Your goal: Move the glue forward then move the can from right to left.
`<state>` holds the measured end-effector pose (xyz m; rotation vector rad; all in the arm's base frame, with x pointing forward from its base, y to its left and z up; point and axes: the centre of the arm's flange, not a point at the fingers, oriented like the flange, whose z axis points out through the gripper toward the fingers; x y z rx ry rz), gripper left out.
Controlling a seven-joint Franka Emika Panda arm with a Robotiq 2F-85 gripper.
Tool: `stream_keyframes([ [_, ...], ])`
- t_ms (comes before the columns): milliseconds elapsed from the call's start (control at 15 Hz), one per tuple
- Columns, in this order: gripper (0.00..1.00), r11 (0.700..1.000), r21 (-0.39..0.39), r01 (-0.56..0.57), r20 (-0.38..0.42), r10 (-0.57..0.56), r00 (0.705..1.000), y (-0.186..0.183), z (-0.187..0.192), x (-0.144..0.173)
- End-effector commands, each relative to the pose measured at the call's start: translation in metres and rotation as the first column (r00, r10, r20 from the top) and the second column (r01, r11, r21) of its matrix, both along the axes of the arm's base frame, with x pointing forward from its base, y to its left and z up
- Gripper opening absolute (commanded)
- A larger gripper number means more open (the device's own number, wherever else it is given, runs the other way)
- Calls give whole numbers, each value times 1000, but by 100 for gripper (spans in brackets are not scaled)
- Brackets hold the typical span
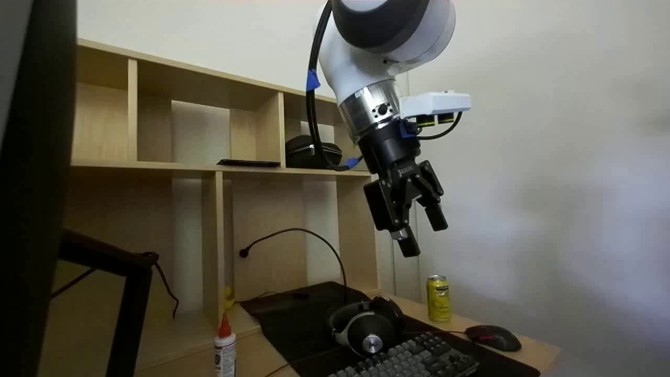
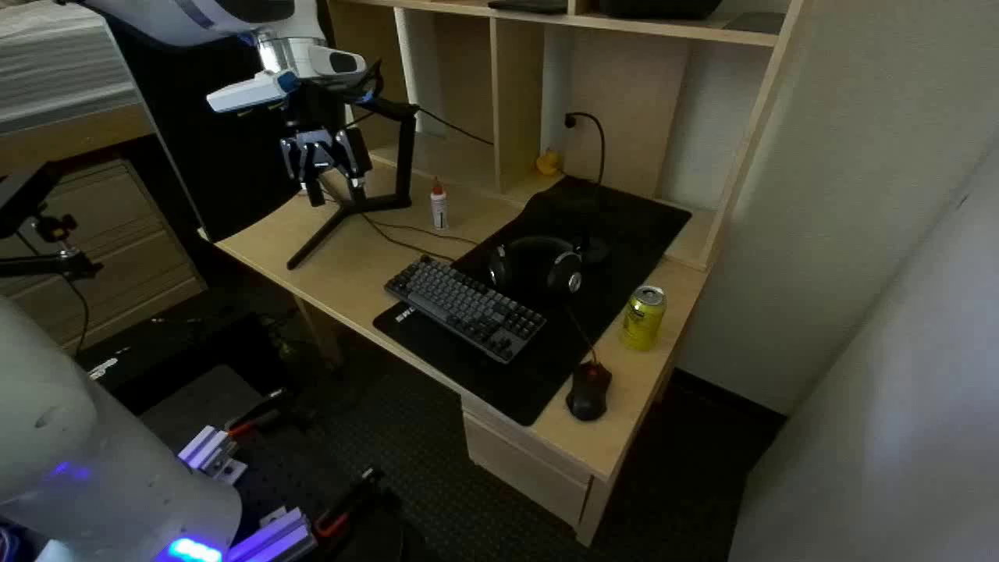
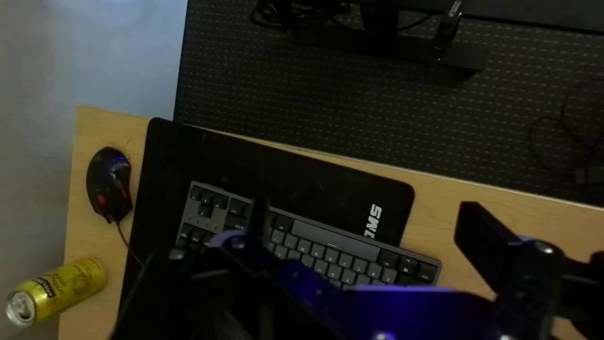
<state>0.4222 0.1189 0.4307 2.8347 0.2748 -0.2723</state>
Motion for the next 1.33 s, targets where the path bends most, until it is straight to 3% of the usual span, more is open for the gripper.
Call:
stream_keyframes([
  [0,100,1000,0,0,0,0,1000,0,0,0],
  [267,100,1000,0,0,0,0,1000,0,0,0],
  [400,100,998,-32,54,13,-54,998,-1,1,-1],
  [533,100,989,71,131,31,-134,991,5,-2,0],
  [733,100,952,233,198,86,-223,971,15,-1,7],
  [800,100,935,281,217,103,-254,962,28,0,80],
  [933,100,905,344,250,187,-327,926,29,19,107],
  [1000,100,893,365,264,217,-357,908,22,36,105],
  [1067,100,918,317,237,196,-308,931,20,21,73],
  [1267,100,914,323,244,196,-317,928,19,20,83],
])
